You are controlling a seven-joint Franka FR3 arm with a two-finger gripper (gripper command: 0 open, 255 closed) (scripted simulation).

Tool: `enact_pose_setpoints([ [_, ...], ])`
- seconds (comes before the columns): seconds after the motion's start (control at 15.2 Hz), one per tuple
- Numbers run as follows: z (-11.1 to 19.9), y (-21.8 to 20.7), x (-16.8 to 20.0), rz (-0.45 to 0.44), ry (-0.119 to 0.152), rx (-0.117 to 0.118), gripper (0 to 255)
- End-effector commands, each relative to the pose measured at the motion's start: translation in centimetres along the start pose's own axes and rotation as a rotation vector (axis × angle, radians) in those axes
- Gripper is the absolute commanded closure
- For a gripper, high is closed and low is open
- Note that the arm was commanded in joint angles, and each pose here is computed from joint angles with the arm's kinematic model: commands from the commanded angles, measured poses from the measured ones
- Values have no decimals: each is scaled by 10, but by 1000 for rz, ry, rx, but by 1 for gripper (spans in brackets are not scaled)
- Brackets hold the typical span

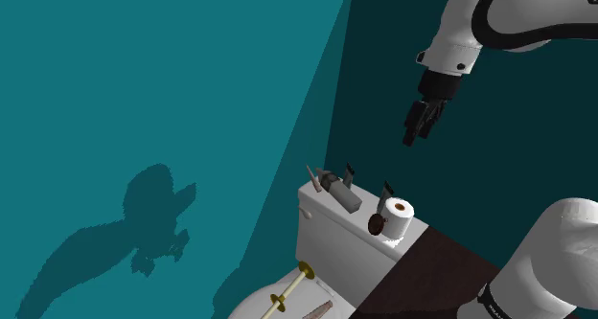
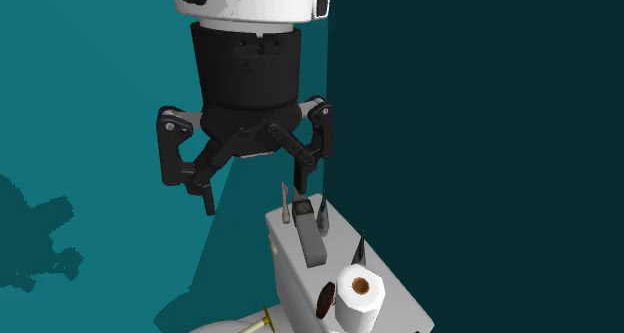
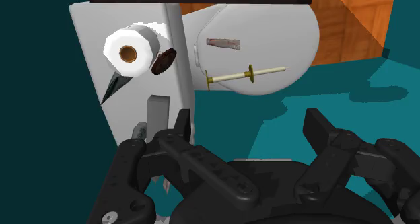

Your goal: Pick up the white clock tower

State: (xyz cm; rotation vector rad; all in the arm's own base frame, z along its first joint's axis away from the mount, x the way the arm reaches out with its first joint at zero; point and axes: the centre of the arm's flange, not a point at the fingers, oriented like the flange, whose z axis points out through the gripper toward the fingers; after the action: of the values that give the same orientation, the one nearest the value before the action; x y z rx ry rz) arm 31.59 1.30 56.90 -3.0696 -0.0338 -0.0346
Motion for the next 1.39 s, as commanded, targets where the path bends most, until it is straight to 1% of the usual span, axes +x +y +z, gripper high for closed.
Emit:
enact_pose_setpoints([
  [0.0,0,0,0,0,0,0,0],
  [1.32,189,100,147,-47,40,-22,0],
])
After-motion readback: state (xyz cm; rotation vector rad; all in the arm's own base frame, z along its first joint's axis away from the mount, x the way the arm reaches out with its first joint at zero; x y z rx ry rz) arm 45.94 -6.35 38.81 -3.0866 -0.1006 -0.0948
